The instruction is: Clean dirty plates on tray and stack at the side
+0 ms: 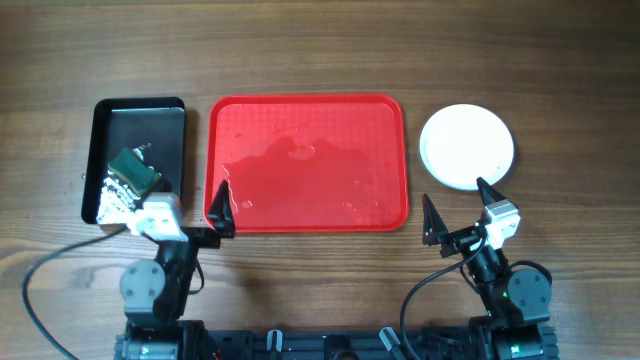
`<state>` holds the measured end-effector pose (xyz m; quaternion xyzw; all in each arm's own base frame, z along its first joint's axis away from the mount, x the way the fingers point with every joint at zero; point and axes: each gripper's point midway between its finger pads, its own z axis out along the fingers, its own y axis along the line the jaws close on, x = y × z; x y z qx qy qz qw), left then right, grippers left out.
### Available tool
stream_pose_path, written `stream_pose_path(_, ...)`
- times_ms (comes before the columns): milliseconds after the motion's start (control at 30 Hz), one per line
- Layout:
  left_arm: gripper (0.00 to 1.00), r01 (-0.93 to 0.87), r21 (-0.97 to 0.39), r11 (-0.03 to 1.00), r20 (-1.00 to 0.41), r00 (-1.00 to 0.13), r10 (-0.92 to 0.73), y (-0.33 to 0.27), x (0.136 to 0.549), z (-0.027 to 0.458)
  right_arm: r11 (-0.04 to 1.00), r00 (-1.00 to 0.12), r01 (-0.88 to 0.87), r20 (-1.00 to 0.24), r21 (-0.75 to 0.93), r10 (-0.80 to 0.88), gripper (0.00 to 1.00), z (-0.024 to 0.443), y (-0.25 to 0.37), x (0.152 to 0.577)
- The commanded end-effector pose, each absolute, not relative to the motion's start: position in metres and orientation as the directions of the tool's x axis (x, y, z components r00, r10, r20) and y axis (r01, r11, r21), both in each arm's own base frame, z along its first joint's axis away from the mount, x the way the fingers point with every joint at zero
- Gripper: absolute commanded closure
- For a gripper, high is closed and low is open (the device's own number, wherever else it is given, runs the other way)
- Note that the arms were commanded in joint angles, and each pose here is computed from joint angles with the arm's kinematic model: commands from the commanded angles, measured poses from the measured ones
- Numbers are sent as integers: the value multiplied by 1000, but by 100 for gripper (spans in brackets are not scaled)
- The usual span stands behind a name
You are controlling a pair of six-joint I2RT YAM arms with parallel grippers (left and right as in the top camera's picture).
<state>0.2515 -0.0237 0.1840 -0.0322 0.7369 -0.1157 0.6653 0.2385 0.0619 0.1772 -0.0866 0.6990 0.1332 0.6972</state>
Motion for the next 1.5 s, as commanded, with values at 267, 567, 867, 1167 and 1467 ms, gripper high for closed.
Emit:
stream_pose_path(267,0,129,-53,990,-996,-82,-43,-25,244,158,945,-9,-318,-997,78,79,0,179,63,237)
stream_pose_path(567,0,128,-60,990,-995,-84,-50,-25,244,158,945,-9,-319,-997,78,79,0,179,63,237)
stream_pose_path(867,0,128,-60,990,-995,-84,-50,-25,244,158,945,-9,-319,-997,78,79,0,179,63,237)
stream_pose_path(1167,0,128,-60,990,-995,-84,-50,-25,244,158,945,-9,-318,-997,78,79,0,179,63,237)
stream_pose_path(1467,0,128,-60,990,-995,-84,-50,-25,244,158,945,-9,-318,-997,78,79,0,179,63,237)
